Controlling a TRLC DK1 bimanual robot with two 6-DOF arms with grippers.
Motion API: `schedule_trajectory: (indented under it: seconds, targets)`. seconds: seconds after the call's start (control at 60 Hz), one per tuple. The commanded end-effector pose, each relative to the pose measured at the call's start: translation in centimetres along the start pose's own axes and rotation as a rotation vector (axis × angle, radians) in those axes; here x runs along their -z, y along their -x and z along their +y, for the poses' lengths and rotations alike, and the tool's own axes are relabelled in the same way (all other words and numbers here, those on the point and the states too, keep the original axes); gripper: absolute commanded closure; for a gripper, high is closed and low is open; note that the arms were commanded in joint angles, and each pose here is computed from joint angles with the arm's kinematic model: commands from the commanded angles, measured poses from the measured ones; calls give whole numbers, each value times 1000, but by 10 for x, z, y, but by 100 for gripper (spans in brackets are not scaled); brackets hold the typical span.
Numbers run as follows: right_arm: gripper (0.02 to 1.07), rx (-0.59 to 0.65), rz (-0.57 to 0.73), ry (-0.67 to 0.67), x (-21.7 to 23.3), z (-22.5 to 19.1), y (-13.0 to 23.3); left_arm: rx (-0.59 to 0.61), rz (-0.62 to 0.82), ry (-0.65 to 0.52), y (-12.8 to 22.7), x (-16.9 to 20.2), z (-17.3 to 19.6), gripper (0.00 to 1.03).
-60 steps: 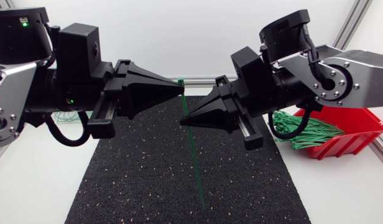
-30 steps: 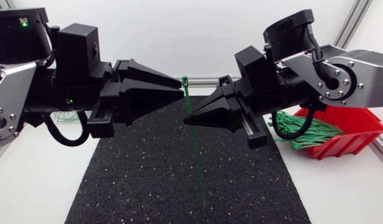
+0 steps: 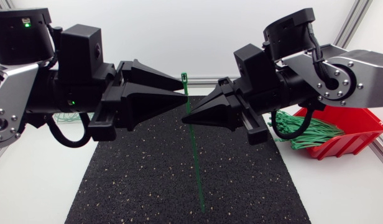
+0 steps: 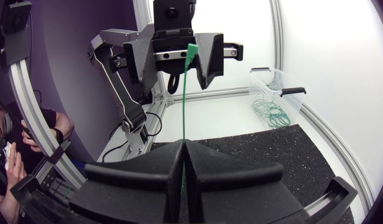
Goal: Take a green cable tie from the red box, thread the tail through the head to close it, then place it in the transparent bin on the left.
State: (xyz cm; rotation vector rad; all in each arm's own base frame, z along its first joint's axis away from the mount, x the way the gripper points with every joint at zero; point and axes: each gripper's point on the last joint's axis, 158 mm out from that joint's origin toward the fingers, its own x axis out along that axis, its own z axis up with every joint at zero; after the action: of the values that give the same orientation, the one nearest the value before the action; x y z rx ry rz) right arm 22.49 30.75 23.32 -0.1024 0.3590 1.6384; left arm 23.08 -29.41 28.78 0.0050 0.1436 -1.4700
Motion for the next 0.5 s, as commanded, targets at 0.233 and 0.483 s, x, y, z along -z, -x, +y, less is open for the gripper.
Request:
schedule_trajectory:
  seconds: [0.233, 0.483]
  targets:
    - [101, -16, -24, 1, -13, 6, -5, 16, -8, -12, -5, -8, -2, 61]
    - [101, -14, -29, 1, -14, 7, -4, 6, -10, -13, -6, -9, 1, 70]
